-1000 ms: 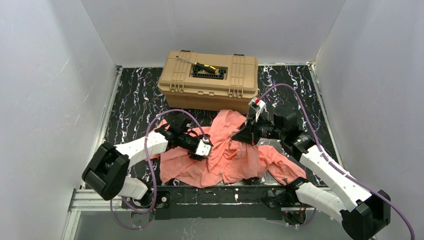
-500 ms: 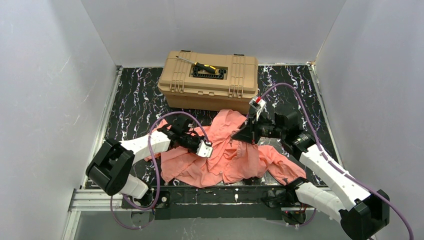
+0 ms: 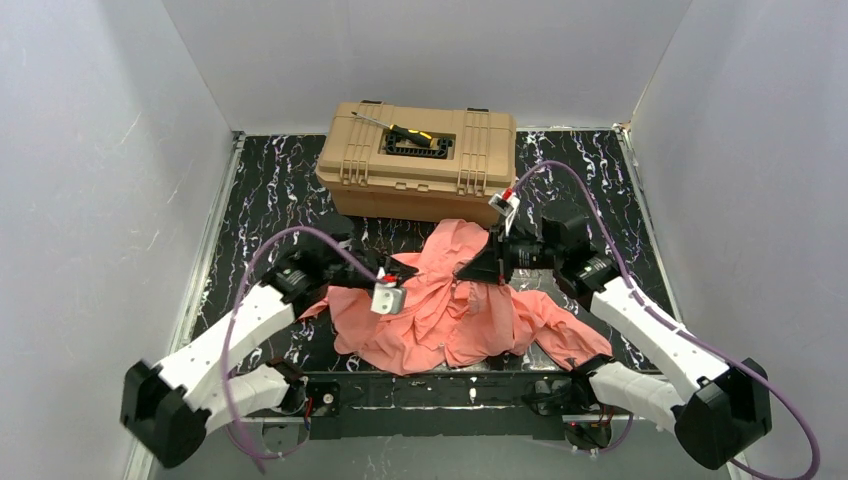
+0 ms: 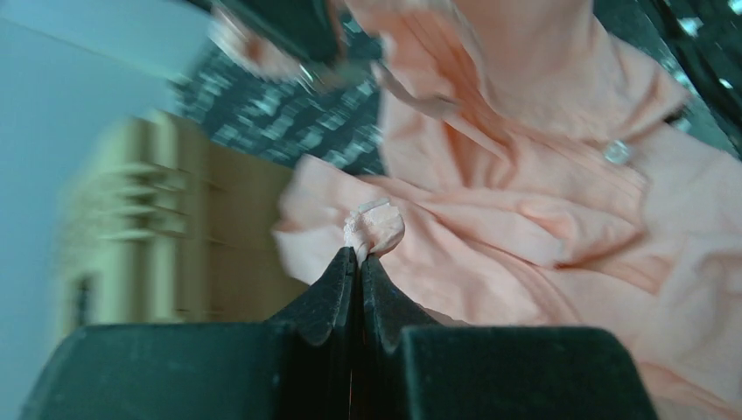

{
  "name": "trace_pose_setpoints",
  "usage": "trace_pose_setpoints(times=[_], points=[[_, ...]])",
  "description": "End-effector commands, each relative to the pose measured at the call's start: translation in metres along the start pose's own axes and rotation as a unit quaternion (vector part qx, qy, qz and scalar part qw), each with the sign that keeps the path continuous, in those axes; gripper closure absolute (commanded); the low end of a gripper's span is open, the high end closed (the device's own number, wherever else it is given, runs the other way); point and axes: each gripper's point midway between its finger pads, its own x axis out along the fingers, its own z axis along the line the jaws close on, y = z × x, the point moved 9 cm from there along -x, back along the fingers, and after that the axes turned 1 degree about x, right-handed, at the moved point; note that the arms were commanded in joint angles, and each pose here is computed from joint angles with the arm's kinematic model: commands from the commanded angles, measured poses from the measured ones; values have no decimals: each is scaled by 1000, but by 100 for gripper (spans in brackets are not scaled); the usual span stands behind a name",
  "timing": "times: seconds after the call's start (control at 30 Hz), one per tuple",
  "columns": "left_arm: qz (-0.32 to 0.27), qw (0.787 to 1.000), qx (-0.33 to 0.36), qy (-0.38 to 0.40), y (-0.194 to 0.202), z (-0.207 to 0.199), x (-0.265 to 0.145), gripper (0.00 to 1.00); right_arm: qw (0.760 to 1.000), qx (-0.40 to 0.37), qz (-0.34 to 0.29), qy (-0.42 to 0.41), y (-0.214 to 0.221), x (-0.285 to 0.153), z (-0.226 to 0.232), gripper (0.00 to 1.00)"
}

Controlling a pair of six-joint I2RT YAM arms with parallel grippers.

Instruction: Zip up the jacket

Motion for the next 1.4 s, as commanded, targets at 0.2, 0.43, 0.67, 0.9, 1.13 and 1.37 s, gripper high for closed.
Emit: trace_pose_setpoints(times=[0.2, 0.43, 0.67, 0.9, 1.13, 1.37], points=[[-93, 973, 167, -131, -87, 38, -60, 100, 990, -3, -22, -141, -58, 1, 42, 99], [-93, 945, 266, -165, -102, 52, -70, 100, 985, -37, -57, -161, -76, 1, 58, 99], [-104, 920, 339, -168, -114, 58, -75, 100, 980, -35, -21, -193, -74, 16, 64, 99], [-103, 906, 375, -166, -119, 58, -78, 100, 974, -40, 28, -222, -62, 24, 66, 99], [-111, 905, 382, -153, -121, 53, -78, 100, 973, -50, 34, -224, -64, 22, 70, 99], [-123, 906, 378, -149, -124, 51, -80, 100, 975, -53, 33, -213, -66, 23, 70, 99]])
